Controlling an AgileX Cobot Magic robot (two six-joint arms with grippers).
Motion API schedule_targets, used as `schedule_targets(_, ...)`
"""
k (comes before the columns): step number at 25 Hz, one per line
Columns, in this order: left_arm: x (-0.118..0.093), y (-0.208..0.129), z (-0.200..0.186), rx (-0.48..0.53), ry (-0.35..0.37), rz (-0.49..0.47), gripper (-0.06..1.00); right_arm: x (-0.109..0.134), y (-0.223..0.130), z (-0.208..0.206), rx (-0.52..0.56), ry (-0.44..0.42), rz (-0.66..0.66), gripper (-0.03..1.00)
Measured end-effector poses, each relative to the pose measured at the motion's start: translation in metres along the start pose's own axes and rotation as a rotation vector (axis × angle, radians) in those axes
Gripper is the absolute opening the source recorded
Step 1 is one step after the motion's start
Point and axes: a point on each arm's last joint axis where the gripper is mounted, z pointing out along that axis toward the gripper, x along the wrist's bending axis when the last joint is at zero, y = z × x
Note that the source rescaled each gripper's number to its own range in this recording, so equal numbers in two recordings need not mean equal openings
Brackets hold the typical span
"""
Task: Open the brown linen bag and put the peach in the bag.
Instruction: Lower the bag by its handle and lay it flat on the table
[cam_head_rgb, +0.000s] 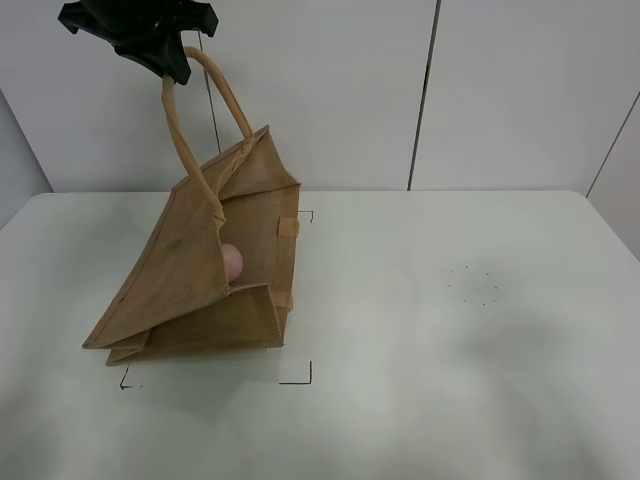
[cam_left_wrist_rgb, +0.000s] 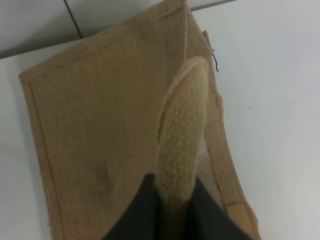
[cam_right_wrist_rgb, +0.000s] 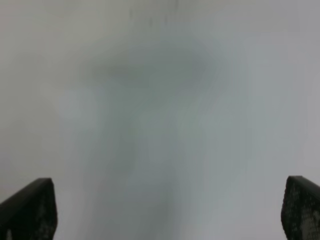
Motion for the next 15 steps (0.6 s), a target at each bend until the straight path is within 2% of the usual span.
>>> schedule_targets(6,0.0,-0.002,0.018,0.044,0.001,-0.001,0.0,0.001,-0.015,-0.023,-0.17,-0.031,0.007,1.0)
schedule_targets(15,0.002,-0.027,0.103,0.265,0.006,-0.006,0.0,0.0,-0.018,-0.026,-0.195,-0.048,0.025,1.0)
